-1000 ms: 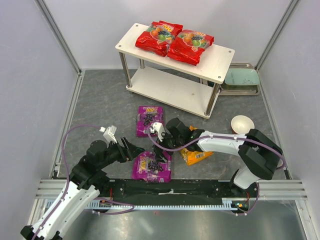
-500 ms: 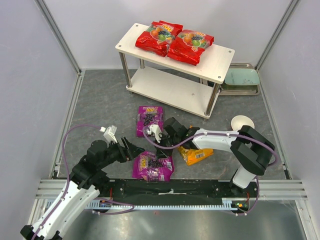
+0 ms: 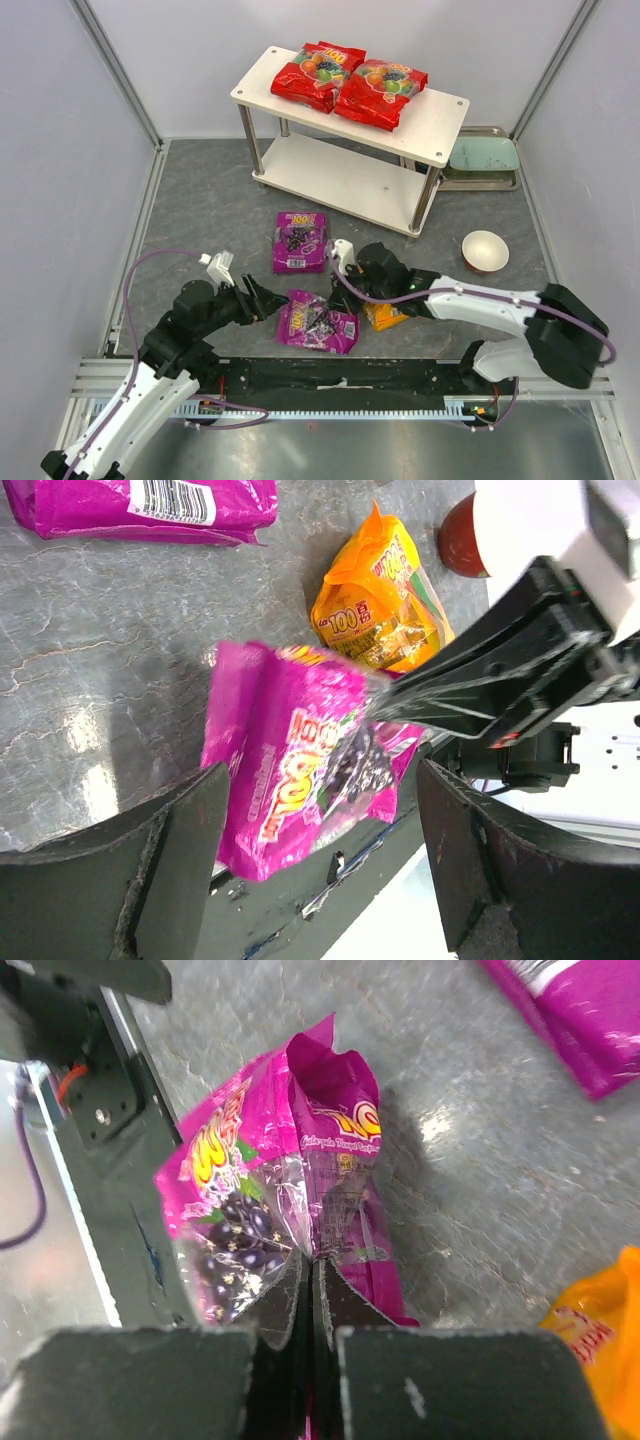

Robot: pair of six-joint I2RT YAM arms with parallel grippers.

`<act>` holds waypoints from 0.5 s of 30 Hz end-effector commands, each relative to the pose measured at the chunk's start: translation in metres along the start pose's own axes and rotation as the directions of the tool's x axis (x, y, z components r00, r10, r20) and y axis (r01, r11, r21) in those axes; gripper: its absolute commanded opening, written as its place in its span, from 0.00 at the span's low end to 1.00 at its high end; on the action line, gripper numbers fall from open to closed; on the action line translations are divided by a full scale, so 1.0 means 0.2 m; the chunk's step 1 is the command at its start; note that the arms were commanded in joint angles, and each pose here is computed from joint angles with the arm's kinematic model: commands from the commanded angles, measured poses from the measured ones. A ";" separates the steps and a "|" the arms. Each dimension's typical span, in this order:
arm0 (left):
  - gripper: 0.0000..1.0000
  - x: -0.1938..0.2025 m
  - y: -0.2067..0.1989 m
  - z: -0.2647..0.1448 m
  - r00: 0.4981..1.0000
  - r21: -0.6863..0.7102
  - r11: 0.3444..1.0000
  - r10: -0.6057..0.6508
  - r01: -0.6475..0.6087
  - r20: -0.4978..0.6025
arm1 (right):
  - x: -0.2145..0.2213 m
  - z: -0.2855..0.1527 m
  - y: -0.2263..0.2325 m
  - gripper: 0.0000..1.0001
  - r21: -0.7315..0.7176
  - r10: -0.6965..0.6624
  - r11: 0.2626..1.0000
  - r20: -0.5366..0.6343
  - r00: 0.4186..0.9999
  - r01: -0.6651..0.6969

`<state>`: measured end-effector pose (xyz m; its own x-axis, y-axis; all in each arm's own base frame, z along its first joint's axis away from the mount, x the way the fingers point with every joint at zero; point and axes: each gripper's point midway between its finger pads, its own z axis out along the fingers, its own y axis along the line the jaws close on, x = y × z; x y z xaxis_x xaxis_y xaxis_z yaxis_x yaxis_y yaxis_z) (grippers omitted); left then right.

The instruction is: Place and organize the candy bags onto the shelf

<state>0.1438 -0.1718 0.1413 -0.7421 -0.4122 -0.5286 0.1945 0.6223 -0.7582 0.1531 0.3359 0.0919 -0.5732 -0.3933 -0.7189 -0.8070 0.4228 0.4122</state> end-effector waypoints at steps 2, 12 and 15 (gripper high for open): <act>0.82 -0.10 -0.11 -0.05 0.998 0.047 0.999 -0.011 0.008 0.067 | -0.45 -0.22 0.05 0.00 0.036 0.139 0.985 0.400 0.906 -0.167; 0.79 -0.16 -0.16 -0.08 0.995 0.047 0.999 0.015 -0.019 0.100 | -0.80 -0.41 -0.07 0.00 -0.034 0.286 0.912 0.767 0.574 -0.410; 0.78 -0.17 -0.19 -0.09 0.994 0.064 0.998 0.021 -0.028 0.110 | -0.88 -0.45 -0.11 0.00 -0.086 0.290 0.902 0.847 0.446 -0.423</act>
<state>0.1483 -0.1695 0.1724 -0.6966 -0.4450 -0.5627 0.2280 0.6064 -0.7618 0.2260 0.3202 0.1719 -0.5634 0.2714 -0.7804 -0.4946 0.6458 0.5817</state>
